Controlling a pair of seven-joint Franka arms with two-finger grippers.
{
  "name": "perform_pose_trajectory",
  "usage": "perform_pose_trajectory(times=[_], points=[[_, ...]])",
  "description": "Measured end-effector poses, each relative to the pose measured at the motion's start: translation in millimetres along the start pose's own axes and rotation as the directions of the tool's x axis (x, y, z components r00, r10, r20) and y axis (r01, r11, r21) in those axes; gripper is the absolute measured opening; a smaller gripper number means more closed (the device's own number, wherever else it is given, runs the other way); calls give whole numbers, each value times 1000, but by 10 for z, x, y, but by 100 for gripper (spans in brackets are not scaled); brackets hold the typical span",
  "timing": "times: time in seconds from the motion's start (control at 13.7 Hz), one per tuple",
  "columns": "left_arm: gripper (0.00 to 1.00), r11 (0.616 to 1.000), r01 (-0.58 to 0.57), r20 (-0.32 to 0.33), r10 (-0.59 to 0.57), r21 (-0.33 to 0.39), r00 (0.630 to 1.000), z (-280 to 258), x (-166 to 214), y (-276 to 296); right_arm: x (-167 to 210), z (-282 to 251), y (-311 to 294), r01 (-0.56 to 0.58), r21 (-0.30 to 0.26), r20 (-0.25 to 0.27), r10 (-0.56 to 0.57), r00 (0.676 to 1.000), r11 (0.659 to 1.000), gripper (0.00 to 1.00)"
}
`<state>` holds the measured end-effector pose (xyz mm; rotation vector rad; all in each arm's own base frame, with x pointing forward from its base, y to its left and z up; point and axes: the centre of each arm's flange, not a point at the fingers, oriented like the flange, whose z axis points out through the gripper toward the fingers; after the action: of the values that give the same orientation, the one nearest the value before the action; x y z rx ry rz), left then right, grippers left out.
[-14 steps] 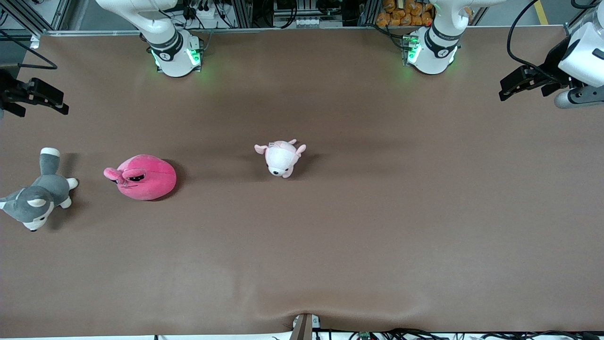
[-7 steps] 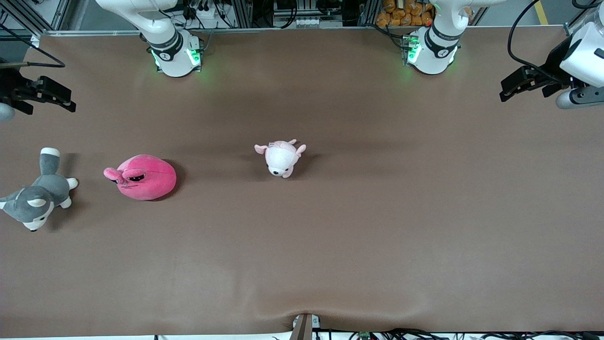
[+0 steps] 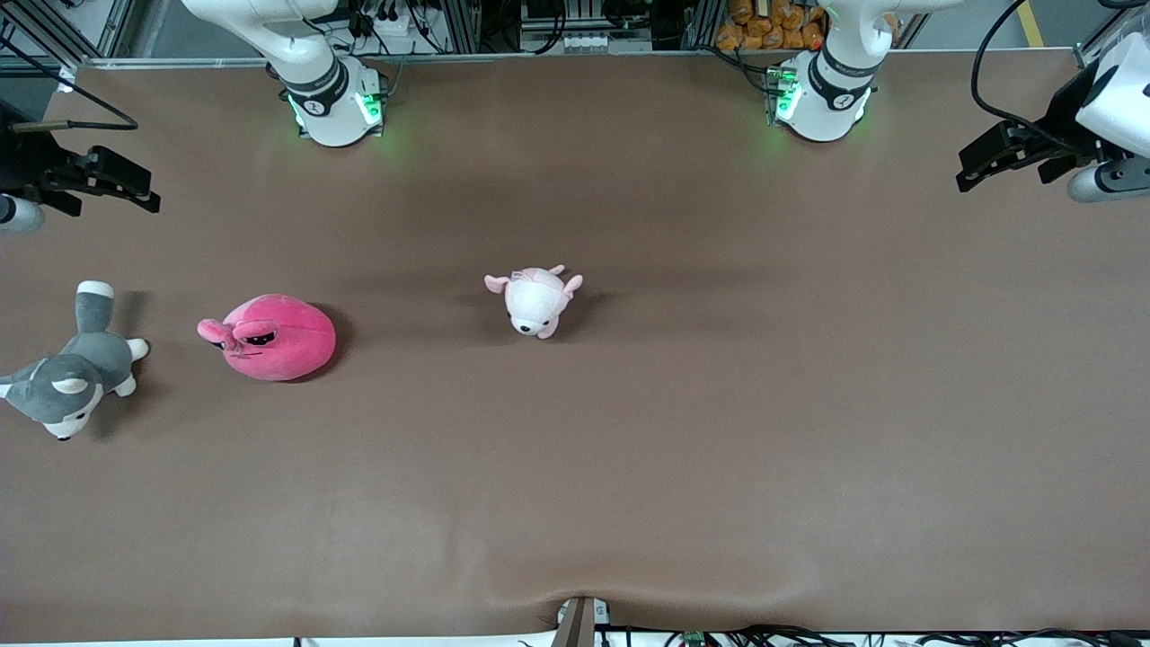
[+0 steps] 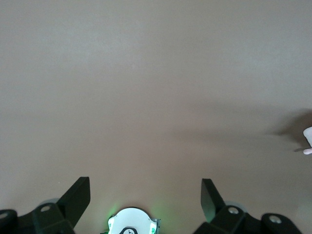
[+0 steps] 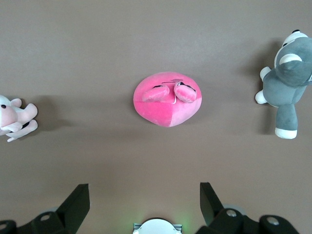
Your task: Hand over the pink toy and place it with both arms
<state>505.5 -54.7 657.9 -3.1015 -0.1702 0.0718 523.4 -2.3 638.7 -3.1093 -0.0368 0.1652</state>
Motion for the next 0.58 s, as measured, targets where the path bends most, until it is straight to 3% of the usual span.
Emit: perform_pose_trajectory(times=[0.58], points=[[100, 1000, 6, 26, -7, 5, 1000, 19, -21, -39, -3, -15, 97, -19, 2, -4, 19, 1000, 1000, 100]])
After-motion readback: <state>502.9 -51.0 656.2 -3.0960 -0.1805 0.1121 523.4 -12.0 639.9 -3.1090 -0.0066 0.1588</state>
